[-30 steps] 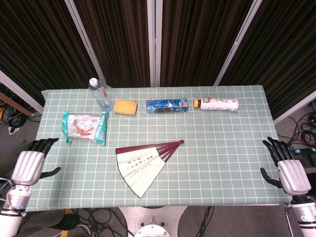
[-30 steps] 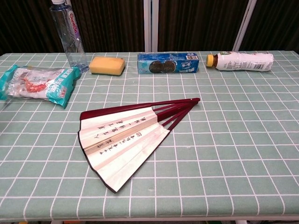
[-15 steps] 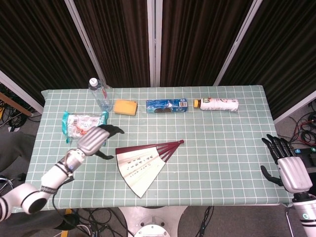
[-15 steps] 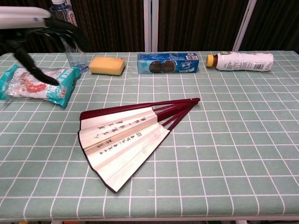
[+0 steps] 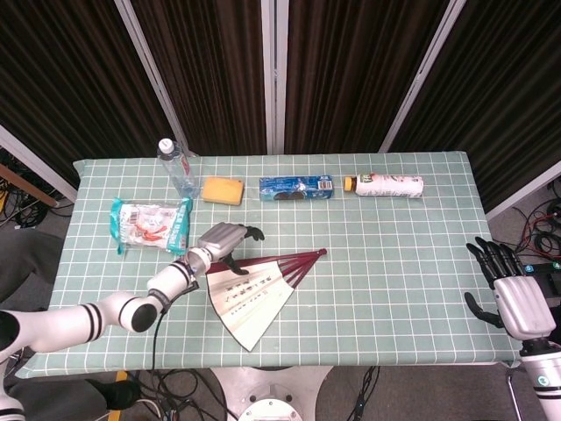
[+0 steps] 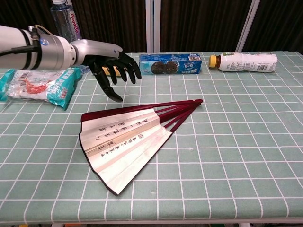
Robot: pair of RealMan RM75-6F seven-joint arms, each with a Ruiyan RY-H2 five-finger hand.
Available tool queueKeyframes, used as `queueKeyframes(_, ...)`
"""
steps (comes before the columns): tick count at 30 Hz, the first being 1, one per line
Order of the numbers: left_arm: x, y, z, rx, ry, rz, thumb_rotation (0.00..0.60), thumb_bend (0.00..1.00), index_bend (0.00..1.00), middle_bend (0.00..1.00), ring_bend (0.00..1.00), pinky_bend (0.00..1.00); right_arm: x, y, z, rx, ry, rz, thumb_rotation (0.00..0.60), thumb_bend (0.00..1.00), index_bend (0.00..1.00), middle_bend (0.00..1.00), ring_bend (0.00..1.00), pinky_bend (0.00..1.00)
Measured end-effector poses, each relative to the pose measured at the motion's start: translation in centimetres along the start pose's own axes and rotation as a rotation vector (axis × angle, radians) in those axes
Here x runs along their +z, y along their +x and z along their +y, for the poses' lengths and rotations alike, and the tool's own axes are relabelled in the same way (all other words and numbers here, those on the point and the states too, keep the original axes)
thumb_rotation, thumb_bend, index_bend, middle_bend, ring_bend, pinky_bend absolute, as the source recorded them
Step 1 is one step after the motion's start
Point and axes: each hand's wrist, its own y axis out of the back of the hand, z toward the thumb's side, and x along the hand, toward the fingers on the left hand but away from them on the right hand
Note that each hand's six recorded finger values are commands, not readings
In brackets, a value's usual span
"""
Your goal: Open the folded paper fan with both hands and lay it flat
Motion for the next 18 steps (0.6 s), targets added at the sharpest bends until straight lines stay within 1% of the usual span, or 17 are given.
queueKeyframes(5, 0.2, 1.8, -1.4, -0.045, 0.004, 0.050, 0.600, 0.16, 0.24, 0.29, 0.30, 0.39, -0.2, 0.0, 0.0, 0.000, 0.000, -0.008, 0.600, 0.30, 0.02, 0.00, 0.00, 0.00)
queueKeyframes(8, 0.4, 2.6, -2.4, -0.067, 0.010, 0.076, 0.600, 0.17, 0.24, 0.29, 0.31, 0.40, -0.3, 0.0, -0.1, 0.004, -0.002, -0.013, 0.600, 0.30, 0.02, 0.00, 0.00, 0.00)
queueKeyframes(13, 0.5, 3.5, -3.4, -0.078, 0.037, 0.118, 0.600, 0.17, 0.24, 0.29, 0.31, 0.40, -0.5, -0.1, 0.1, -0.001, 0.003, -0.018, 0.600, 0.30, 0.02, 0.00, 0.00, 0.00)
queueKeyframes(18, 0.5, 4.1, -3.8, -0.086, 0.043, 0.143, 0.600, 0.19, 0.24, 0.30, 0.32, 0.40, -0.6, 0.0, 0.1, 0.004, 0.004, -0.025, 0.600, 0.30, 0.02, 0.00, 0.00, 0.00)
